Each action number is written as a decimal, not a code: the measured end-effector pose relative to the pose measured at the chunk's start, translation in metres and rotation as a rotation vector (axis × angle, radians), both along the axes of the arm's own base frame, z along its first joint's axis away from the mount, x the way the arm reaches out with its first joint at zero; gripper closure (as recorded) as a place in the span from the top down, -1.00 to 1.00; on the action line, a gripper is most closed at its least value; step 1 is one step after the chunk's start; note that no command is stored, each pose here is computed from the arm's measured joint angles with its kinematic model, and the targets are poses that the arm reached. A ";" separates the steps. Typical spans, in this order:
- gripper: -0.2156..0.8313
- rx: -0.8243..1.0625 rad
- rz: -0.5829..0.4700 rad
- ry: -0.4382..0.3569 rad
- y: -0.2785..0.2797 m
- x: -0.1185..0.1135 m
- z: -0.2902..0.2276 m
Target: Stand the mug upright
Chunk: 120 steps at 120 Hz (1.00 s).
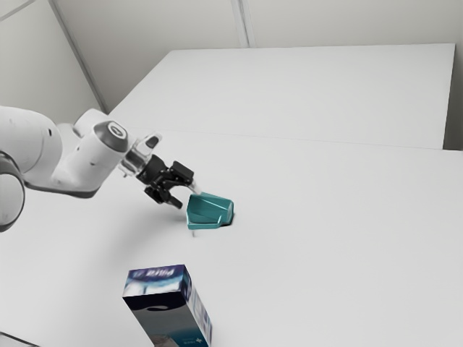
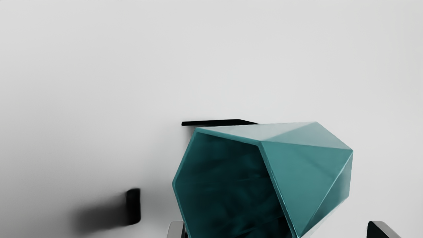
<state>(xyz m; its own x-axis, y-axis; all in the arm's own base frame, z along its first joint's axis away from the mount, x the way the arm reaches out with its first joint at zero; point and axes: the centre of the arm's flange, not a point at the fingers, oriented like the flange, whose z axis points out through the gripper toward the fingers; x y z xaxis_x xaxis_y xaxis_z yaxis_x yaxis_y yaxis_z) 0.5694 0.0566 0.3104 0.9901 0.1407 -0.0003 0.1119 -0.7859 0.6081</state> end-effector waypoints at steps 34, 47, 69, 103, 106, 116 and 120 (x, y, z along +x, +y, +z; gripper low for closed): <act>0.59 -0.083 0.023 -0.023 -0.011 0.000 -0.019; 0.59 -0.106 0.024 -0.036 -0.016 0.001 -0.022; 0.59 -0.147 0.036 -0.039 -0.021 -0.005 -0.031; 0.33 -0.177 0.040 -0.060 -0.021 -0.010 -0.034; 0.29 -0.178 0.041 -0.061 -0.020 -0.011 -0.034; 0.15 -0.181 0.039 -0.068 -0.019 -0.013 -0.034; 0.09 -0.181 0.038 -0.072 -0.018 -0.013 -0.033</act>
